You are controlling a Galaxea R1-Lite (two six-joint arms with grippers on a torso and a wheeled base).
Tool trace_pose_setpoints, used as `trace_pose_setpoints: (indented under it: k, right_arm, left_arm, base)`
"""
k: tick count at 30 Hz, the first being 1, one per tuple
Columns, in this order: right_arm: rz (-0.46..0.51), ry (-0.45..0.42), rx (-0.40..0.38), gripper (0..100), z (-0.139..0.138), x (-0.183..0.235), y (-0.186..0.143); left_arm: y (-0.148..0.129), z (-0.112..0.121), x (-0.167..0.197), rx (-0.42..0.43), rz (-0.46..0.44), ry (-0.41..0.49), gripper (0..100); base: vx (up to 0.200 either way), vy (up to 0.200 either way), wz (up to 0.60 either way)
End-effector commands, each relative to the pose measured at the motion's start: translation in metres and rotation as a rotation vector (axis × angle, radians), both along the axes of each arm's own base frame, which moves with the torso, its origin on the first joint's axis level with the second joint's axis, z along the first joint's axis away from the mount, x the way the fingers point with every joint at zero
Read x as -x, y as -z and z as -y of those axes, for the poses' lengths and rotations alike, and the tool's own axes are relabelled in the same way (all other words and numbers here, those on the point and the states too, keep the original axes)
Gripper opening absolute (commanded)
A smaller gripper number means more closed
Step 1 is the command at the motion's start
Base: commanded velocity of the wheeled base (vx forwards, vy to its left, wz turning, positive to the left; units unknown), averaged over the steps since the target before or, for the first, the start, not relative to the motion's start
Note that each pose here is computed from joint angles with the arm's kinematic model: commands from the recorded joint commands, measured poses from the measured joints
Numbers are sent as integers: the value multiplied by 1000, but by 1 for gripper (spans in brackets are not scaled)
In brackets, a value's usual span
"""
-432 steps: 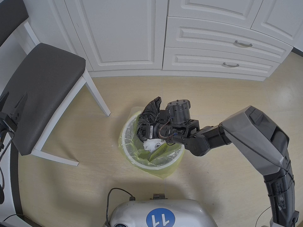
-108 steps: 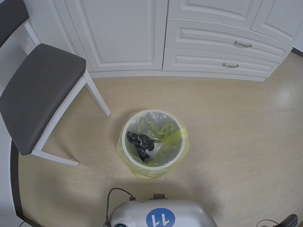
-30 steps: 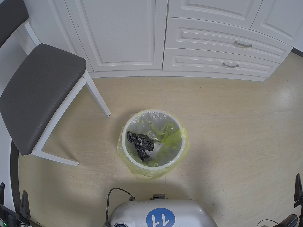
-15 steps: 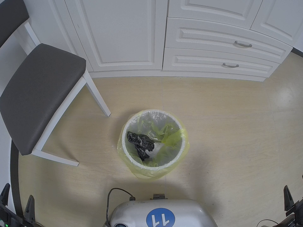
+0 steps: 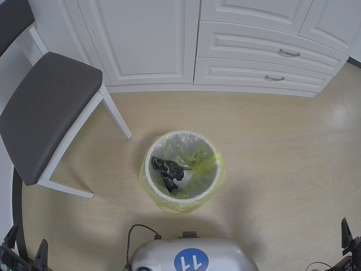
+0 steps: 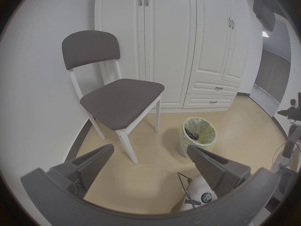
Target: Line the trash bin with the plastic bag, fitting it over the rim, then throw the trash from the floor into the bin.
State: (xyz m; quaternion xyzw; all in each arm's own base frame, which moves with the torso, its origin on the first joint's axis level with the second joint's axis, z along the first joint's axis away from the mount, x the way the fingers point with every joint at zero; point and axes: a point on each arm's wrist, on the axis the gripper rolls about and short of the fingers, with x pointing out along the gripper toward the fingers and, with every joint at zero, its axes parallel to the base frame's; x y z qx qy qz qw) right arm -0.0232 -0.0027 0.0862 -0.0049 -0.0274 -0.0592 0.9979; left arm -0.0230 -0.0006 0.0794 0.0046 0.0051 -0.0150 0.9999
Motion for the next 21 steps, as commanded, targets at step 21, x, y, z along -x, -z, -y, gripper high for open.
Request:
trace_pose_setpoints:
  k: [21]
  right_arm:
    - [-56,-85,-17,100,-2,0,10]
  left_arm:
    - [4,0,0,-6,3,1,100]
  base:
    - [0,0,0]
